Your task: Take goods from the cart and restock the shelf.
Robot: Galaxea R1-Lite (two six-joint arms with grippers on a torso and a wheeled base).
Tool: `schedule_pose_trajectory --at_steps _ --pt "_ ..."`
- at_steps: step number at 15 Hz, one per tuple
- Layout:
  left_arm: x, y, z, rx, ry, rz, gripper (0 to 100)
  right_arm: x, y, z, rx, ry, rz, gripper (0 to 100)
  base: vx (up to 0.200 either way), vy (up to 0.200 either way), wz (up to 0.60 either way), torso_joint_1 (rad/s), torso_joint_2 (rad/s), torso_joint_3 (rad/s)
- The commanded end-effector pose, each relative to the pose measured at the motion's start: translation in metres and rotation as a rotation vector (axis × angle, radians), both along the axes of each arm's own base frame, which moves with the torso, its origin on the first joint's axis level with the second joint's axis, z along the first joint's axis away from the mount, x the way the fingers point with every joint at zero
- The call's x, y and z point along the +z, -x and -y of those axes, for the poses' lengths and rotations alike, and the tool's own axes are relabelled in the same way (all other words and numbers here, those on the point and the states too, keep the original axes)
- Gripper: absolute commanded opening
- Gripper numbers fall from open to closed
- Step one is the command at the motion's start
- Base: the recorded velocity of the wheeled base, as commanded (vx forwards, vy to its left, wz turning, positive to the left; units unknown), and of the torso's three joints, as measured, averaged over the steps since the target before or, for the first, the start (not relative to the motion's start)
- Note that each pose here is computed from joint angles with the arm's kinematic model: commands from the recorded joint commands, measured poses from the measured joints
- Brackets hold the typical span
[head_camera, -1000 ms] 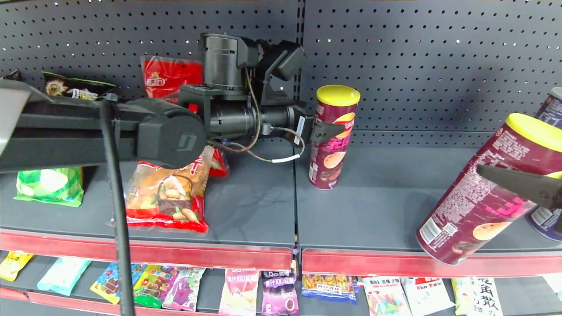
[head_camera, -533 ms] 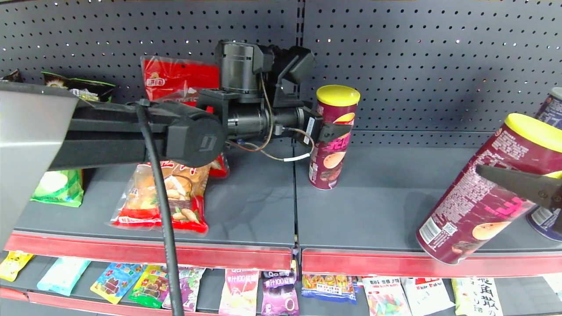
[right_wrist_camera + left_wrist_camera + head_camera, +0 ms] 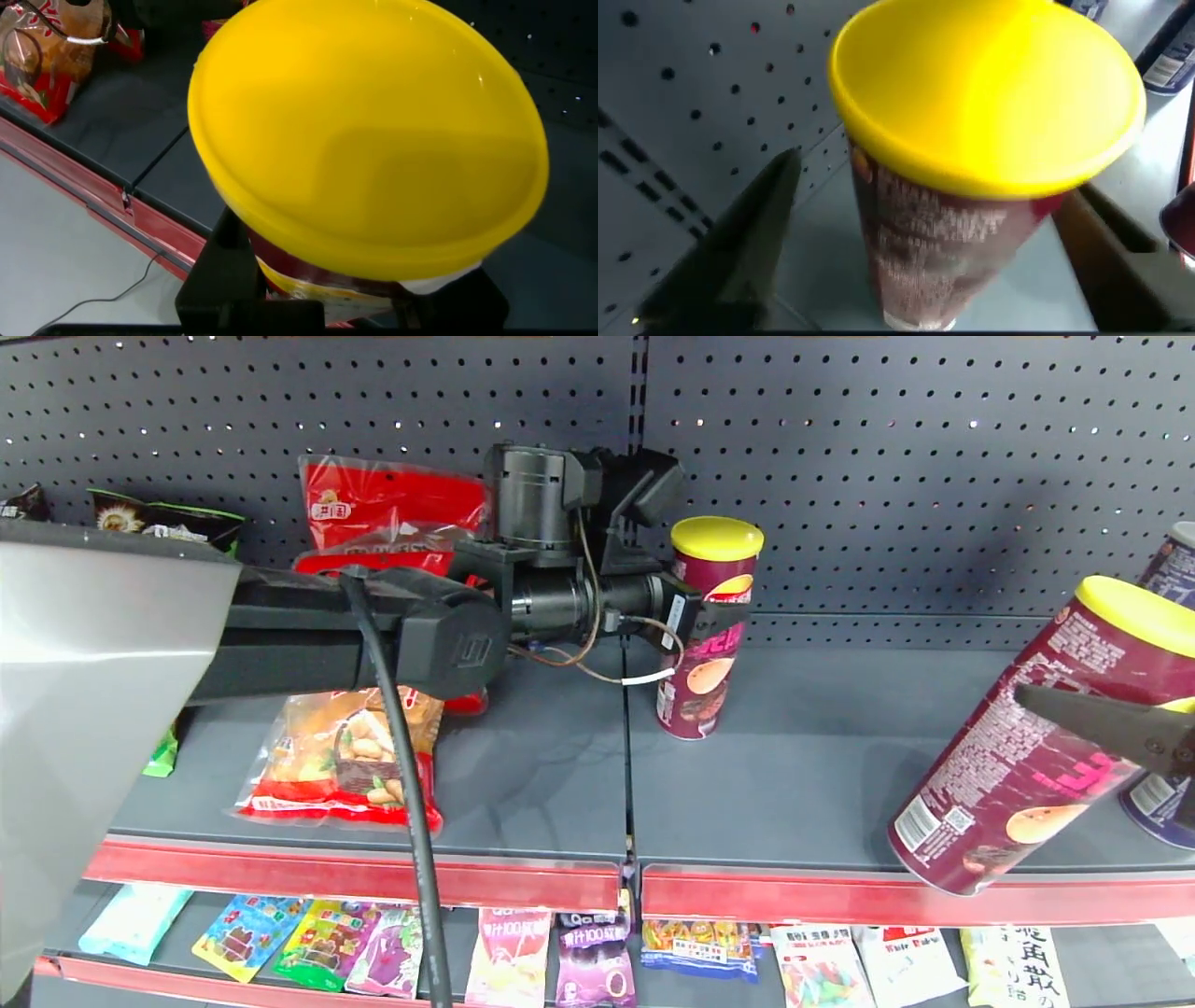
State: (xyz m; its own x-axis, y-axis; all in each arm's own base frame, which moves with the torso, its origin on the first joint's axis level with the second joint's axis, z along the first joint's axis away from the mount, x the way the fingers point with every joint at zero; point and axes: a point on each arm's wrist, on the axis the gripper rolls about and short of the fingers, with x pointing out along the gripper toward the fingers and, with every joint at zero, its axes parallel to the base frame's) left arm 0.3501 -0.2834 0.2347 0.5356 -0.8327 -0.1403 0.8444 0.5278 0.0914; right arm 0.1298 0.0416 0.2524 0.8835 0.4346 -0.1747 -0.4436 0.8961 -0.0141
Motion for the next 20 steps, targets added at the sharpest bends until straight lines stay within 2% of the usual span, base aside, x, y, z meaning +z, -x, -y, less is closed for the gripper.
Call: schedule_pose_trajectory --at_steps 1,4,6,8,9,10,12,14,15,18,20 --pt "-0.002 0.000 0.002 -0.004 -0.003 -0.005 0 0.000 0.000 0.000 0.000 0.001 0.001 0 0.000 0.000 0.00 0.000 0.00 0.000" --pt "0.000 0.001 0.001 -0.013 0.002 -0.002 0 0.001 0.000 0.000 -0.002 0.000 0.004 0 0.000 0.000 0.00 0.000 0.00 0.000" --pt "0.009 0.007 -0.002 -0.043 0.017 0.007 0 0.001 0.000 0.000 -0.002 0.000 0.004 0 0.000 0.000 0.00 0.000 0.00 0.000" --pt "0.022 0.017 -0.009 -0.107 0.036 0.019 0 0.001 0.000 0.000 0.000 -0.001 0.005 0 0.000 0.000 0.00 0.000 0.00 0.000" --pt "0.022 0.017 -0.009 -0.107 0.036 0.019 0 0.001 0.000 0.000 0.000 -0.001 0.005 0 0.000 0.000 0.00 0.000 0.00 0.000" --pt "0.030 0.035 -0.020 -0.194 0.036 0.014 0 0.003 -0.002 0.000 -0.002 -0.001 0.007 0 0.000 0.000 0.00 0.000 0.00 0.000" --pt "0.021 0.049 -0.030 -0.262 -0.025 0.043 0 0.006 -0.002 0.000 -0.003 -0.004 0.017 0 0.000 0.000 0.00 0.000 0.00 0.000" --pt "0.012 0.064 -0.032 -0.325 -0.052 0.032 0 0.008 -0.006 -0.001 -0.003 -0.004 0.015 0 0.000 0.000 0.00 0.000 0.00 0.000" --pt "0.010 0.070 -0.032 -0.344 -0.058 0.021 0 0.010 -0.006 -0.001 -0.003 -0.006 0.021 0 0.000 0.000 0.00 0.000 0.00 0.000" --pt "0.005 0.073 -0.031 -0.362 -0.077 0.037 0 0.009 -0.008 -0.002 -0.002 -0.004 0.015 0 0.000 0.000 0.00 0.000 0.00 0.000" --pt "-0.001 0.076 -0.031 -0.384 -0.084 0.018 0 0.010 -0.008 -0.002 -0.002 -0.005 0.018 0 0.000 0.000 0.00 0.000 0.00 0.000"
